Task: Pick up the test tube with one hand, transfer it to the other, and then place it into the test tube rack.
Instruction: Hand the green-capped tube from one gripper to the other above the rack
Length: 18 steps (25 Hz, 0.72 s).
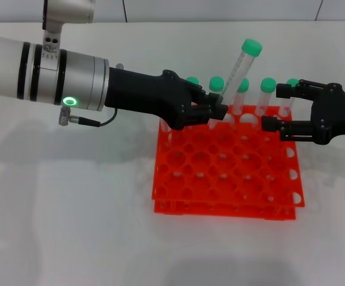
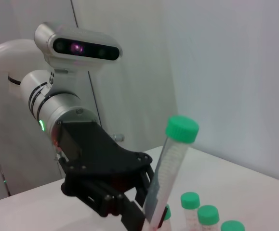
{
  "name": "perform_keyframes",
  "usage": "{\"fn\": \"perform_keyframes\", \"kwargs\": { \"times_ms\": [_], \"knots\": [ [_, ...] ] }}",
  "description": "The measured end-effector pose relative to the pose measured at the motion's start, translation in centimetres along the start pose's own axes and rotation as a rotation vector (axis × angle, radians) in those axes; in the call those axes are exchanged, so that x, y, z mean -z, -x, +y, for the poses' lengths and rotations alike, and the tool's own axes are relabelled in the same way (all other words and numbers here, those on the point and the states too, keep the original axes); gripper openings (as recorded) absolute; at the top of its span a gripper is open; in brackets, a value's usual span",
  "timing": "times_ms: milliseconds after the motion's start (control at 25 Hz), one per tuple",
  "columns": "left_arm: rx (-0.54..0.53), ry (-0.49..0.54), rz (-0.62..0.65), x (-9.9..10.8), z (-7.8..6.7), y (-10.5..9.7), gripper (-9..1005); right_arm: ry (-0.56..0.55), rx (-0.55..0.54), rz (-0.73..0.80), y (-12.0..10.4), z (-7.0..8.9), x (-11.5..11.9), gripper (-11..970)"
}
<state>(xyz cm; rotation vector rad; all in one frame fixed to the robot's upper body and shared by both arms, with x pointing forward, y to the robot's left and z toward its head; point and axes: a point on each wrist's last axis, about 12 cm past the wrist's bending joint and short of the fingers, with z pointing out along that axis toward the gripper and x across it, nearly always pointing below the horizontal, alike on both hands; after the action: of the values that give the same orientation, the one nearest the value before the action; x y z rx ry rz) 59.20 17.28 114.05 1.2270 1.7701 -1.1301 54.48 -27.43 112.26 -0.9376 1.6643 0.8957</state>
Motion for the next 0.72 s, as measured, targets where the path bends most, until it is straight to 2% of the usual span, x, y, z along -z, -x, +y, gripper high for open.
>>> {"fn": "perform_keyframes", "kwargs": {
  "times_ms": [720],
  "knots": [
    [-0.017, 0.027, 0.037, -0.2, 0.44, -0.12, 188, -0.009, -0.004, -0.01, 0.08, -0.12, 0.18, 739]
  ]
}}
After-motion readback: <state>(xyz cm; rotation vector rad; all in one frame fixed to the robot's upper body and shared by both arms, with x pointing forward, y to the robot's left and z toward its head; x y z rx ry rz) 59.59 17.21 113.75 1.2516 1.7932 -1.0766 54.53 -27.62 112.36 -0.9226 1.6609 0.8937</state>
